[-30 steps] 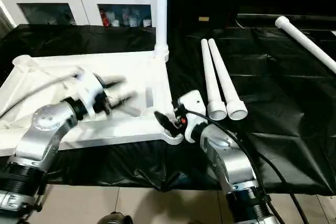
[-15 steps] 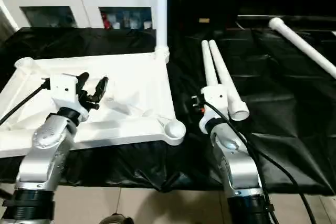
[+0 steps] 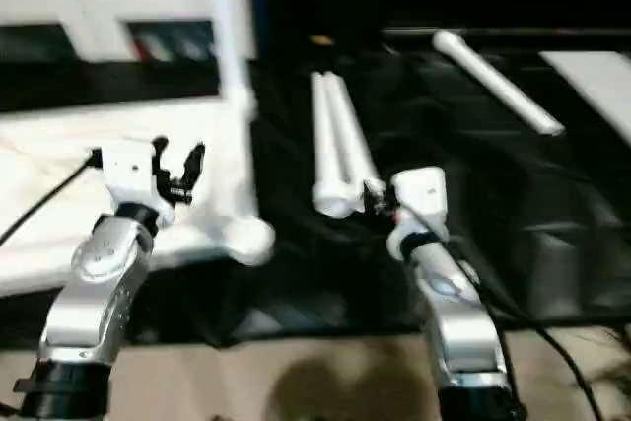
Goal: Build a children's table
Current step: Insert table leg to table base
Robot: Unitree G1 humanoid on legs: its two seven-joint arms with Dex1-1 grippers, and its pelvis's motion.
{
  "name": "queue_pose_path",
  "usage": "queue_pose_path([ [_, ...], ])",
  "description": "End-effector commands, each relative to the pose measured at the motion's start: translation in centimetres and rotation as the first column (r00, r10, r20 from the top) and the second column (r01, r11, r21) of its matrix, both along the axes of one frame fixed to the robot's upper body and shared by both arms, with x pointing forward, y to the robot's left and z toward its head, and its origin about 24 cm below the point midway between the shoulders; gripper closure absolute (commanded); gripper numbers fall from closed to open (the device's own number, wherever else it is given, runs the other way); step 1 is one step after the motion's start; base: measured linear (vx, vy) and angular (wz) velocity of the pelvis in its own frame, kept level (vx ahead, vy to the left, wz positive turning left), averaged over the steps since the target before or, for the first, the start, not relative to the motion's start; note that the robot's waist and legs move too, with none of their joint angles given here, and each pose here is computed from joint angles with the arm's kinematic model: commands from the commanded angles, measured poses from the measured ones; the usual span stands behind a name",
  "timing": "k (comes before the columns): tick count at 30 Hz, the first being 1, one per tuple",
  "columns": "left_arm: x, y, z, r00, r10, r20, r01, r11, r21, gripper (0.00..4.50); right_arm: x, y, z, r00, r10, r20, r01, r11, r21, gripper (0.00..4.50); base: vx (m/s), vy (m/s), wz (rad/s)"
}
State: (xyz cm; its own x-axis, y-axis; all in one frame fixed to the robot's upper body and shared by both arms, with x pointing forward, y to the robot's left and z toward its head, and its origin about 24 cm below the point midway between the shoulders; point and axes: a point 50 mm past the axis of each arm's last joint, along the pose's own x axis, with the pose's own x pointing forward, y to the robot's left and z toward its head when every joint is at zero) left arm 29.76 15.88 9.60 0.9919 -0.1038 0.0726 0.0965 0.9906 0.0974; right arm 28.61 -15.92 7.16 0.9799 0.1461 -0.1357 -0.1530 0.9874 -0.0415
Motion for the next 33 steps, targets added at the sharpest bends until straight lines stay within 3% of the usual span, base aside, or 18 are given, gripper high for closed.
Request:
queue_pose_path([
  [1,-0.7,-0.5,0.1,1.0,-0.009,0.012,0.009,1.0,0.026,1.62,0.3,-0.5,0.0,1.0,-0.029,0.001,0.029,1.0,0.008,0.99,-0.086,-0.187,-0.01],
  [7,-1.0,-0.8,-0.2,0.999,0.044,-0.031,-0.045,0.999,-0.022,1.62,-0.2,-0.6,0.6,1.0,-0.011,0.019,0.01,1.0,0.021,0.99,-0.096,-0.286,-0.02],
  [8,-1.5,-2.2,0.0,0.995,-0.093,-0.023,0.091,0.993,-0.069,1.62,-0.4,-0.8,0.8,1.0,-0.014,0.024,0.013,1.0,0.023,0.99,-0.094,-0.236,0.02],
  [9,-2.7,-4.4,-0.1,0.979,-0.204,0.0,0.204,0.979,0.002,1.62,-0.4,-1.4,0.9,0.999,-0.028,0.031,0.027,0.999,0.024,0.99,-0.094,-0.236,0.02],
  [11,-3.7,-6.2,-0.2,0.974,-0.226,-0.003,0.226,0.973,-0.046,1.62,-0.4,-2.4,1.2,0.997,-0.077,0.023,0.076,0.997,0.028,0.99,-0.111,-0.19,0.07],
  [14,-4.1,-6.6,-0.3,0.974,-0.227,-0.007,0.226,0.972,-0.061,1.62,-0.3,-2.5,1.6,0.997,-0.07,0.032,0.069,0.997,0.024,0.99,-0.102,-0.157,0.13],
  [21,-4.8,-5.7,-0.5,0.979,-0.203,-0.021,0.201,0.978,-0.061,1.62,-1.9,-2.4,1.6,0.999,-0.03,0.025,0.03,1.0,-0.005,0.99,-0.012,-0.157,0.16],
  [30,-5.1,-3.4,-0.2,0.996,-0.084,-0.009,0.083,0.995,-0.057,1.62,-1.4,-0.2,1.4,0.999,0.028,0.015,-0.029,0.999,0.045,0.99,0.203,-0.061,0.26],
  [33,-4.8,-2.7,0.0,0.999,-0.05,0.008,0.051,0.996,-0.076,1.62,-1.1,0.1,1.5,0.998,0.053,0.025,-0.054,0.997,0.047,0.99,-0.076,0.133,-0.12],
])
